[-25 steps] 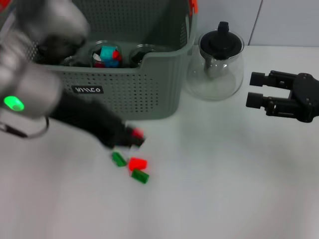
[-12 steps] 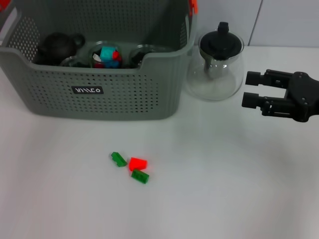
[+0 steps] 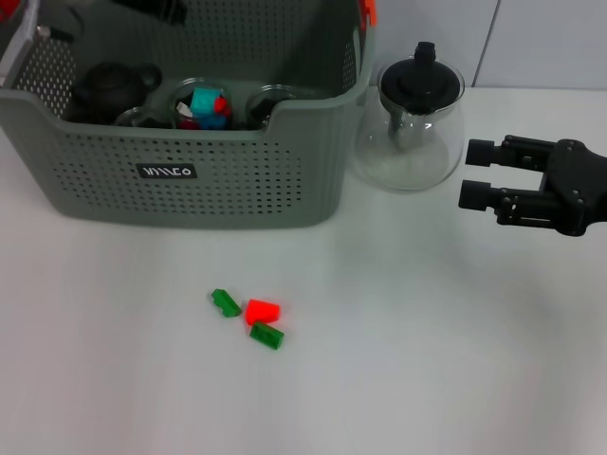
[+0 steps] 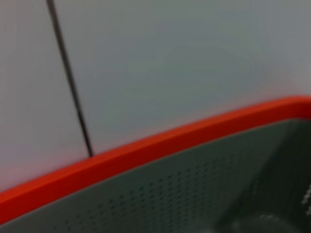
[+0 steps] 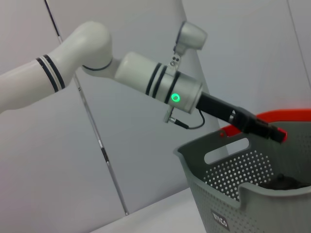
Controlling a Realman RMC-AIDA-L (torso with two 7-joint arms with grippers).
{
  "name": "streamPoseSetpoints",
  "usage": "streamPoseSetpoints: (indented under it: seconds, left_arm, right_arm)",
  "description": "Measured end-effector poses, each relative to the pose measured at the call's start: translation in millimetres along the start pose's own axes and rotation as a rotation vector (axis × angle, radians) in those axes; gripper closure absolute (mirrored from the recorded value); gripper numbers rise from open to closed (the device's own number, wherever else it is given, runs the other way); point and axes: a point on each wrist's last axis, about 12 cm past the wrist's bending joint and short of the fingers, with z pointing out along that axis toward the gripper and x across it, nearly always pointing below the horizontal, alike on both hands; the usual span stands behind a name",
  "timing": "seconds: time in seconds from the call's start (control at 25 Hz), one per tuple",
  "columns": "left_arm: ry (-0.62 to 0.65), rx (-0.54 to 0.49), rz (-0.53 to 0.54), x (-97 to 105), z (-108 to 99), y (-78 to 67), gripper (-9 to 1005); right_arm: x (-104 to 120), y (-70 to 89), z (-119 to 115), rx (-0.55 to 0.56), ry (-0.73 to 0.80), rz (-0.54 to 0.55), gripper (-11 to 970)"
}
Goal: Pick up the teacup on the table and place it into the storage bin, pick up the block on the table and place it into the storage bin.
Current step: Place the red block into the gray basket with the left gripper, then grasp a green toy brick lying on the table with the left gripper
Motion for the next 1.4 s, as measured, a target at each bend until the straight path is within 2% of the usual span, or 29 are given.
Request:
streamPoseSetpoints:
  seconds: [0.28, 0.44, 0.6, 0.68, 0.84, 0.96, 1.08, 1.12, 1.16, 1.28, 1.4]
  left_arm:
    - [0.049, -0.033, 0.047, 9, 9, -10.2, 713]
    - [0.042, -0.028, 0.052, 10, 9, -14.1, 516]
    - [-0.015, 0.005, 0.014, 4, -9, -10.3, 439]
    - [-0.077, 0.087, -0.015, 3, -29, -8.4, 400]
    - [-0.250, 0.390, -0.011, 8, -77, -14.4, 322]
    - [-0.353, 0.641, 0.124, 26, -116, -28.0, 269]
    - [-0.349, 0.766, 0.262, 51, -136, -44.3, 219]
    - [-0.308, 0.791, 0.317, 65, -139, -54.2, 219]
    - [-0.308, 0.791, 0.317, 65, -139, -54.2, 219]
    - [-0.217, 0.782, 0.384, 90, -133, -69.1, 220]
    - [-0.106, 0.760, 0.422, 110, -121, -77.4, 221]
  right_arm:
    - [1, 0.7, 0, -0.003, 0.001, -0.001, 169]
    - [1, 1.4, -1, -0.007, 0.000, -0.001, 169]
    - [1, 1.9, -3, -0.009, 0.001, -0.001, 169]
    - [1, 1.8, -4, -0.007, 0.002, -0.001, 169]
    - [1, 1.7, -5, -0.006, 0.003, -0.004, 169]
    - [1, 1.6, -6, -0.006, 0.004, -0.006, 169]
    - [1, 2.3, -8, -0.008, 0.002, -0.005, 169]
    - [1, 2.4, -9, -0.007, 0.001, -0.004, 169]
    - [1, 2.4, -9, -0.007, 0.001, -0.004, 169]
    - [2, 2.6, -9, -0.005, 0.000, -0.003, 169]
    - [2, 2.8, -9, -0.005, -0.001, 0.002, 169]
